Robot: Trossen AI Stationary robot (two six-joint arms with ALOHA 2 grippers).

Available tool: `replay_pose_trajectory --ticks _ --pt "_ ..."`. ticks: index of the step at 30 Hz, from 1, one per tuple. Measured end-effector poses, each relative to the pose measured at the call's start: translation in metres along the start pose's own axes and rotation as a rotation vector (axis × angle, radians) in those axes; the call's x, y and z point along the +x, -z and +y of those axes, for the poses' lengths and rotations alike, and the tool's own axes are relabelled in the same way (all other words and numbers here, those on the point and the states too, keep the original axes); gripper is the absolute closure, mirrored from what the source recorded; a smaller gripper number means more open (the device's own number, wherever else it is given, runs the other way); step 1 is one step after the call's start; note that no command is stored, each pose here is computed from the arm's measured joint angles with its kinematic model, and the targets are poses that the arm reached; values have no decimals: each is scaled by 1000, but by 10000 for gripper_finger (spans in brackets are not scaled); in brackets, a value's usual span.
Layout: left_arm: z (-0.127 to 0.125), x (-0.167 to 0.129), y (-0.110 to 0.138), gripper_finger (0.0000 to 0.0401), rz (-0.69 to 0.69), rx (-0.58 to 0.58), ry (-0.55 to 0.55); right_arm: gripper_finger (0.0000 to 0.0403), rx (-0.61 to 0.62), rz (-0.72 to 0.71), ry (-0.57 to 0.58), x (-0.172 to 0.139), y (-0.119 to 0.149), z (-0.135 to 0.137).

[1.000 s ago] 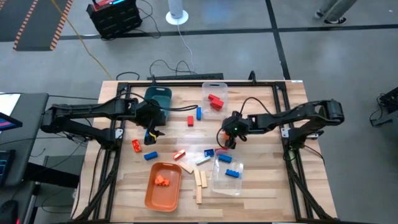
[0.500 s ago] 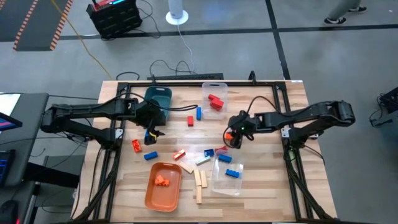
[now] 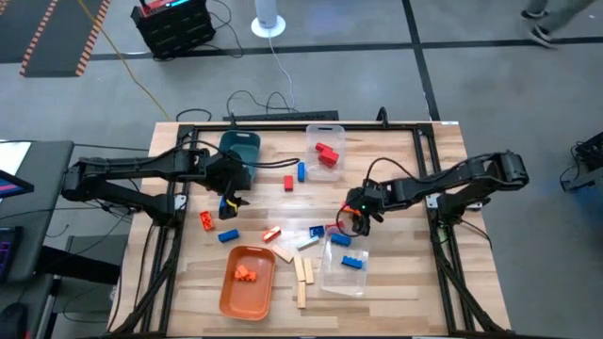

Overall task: Sort blocks
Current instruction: Put the orange game piece into the orange bin

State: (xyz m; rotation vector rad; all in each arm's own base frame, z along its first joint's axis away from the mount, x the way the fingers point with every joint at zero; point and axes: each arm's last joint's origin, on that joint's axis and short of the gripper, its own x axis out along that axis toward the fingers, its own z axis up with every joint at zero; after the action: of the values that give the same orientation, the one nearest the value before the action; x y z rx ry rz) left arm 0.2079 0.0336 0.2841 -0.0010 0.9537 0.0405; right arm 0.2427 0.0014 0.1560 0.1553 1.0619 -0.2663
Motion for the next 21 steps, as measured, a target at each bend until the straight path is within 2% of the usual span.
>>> replay_pose_trajectory --ticks 5,11,16,21 --pt "0 0 0 187 -2 11 0 122 35 -48 -24 9 12 -2" --pt "0 0 0 187 -4 15 0 122 35 -81 -9 11 14 -3" --pt "0 0 0 187 -3 14 0 122 32 -117 11 0 8 -3" --pt "0 0 0 187 -2 14 0 122 75 -190 -19 -19 -8 0"
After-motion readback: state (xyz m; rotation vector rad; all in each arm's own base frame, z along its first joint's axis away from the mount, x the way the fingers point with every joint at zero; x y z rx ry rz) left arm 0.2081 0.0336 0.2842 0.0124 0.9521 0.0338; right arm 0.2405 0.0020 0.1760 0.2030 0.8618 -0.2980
